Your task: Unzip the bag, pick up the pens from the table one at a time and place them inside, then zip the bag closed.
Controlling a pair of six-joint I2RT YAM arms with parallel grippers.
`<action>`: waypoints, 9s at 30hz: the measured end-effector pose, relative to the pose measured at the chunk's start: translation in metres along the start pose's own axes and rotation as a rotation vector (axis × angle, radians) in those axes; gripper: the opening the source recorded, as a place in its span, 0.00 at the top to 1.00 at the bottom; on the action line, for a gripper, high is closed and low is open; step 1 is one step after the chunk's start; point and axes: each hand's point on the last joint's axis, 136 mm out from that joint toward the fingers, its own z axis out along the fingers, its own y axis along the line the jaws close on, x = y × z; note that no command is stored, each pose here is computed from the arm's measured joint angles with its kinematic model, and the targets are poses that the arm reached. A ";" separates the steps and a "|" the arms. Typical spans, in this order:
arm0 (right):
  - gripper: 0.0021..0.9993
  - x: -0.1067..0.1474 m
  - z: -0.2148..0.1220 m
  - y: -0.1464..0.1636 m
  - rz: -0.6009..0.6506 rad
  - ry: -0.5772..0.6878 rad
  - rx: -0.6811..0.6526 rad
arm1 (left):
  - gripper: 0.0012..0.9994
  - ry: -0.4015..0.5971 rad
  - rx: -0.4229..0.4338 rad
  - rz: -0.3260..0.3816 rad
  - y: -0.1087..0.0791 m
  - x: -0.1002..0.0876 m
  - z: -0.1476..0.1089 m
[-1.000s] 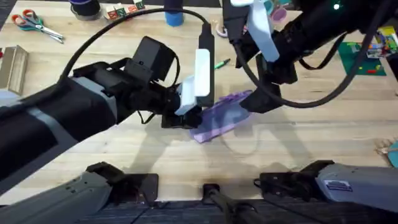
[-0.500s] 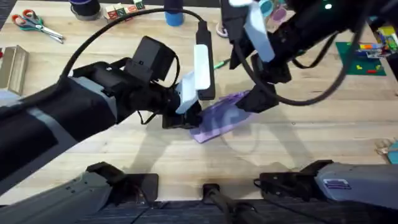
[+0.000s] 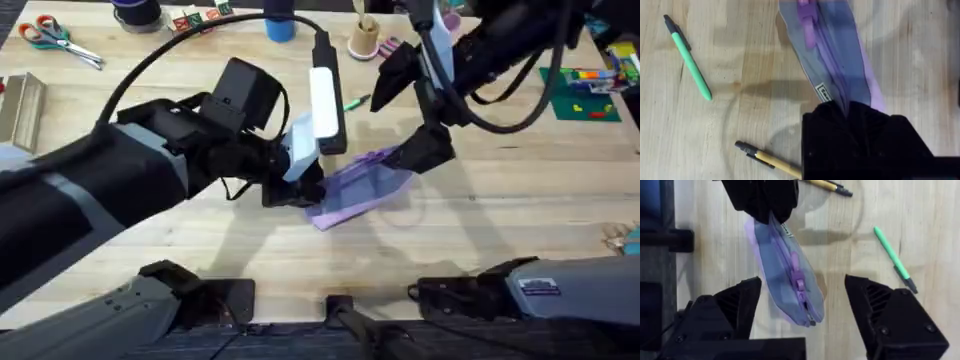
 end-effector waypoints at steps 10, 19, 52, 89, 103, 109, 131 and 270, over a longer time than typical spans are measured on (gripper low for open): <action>0.00 0.025 0.028 0.017 0.037 0.002 -0.085 | 0.96 0.000 -0.001 -0.004 0.000 0.000 0.000; 0.00 0.022 0.032 0.007 0.005 -0.026 -0.051 | 0.96 0.000 -0.001 -0.004 0.000 0.000 0.000; 0.97 0.031 0.046 0.008 0.037 -0.008 -0.108 | 0.96 -0.003 0.002 -0.004 0.000 -0.001 0.000; 0.97 -0.010 0.055 0.035 -0.052 -0.078 -0.177 | 0.96 0.002 0.008 -0.010 -0.002 0.001 0.000; 0.97 -0.032 0.074 0.040 -0.074 -0.112 -0.212 | 0.96 0.007 0.006 -0.013 -0.001 0.002 0.000; 0.97 -0.043 0.085 0.053 -0.091 -0.123 -0.267 | 0.96 0.005 0.008 -0.012 -0.002 0.002 0.000; 0.14 -0.057 0.080 0.081 -0.027 -0.181 -0.392 | 0.96 0.005 -0.002 -0.032 0.001 0.002 -0.001; 0.00 0.026 0.075 0.023 -0.044 0.368 -0.092 | 0.01 -0.098 -0.299 -0.215 -0.023 -0.028 -0.133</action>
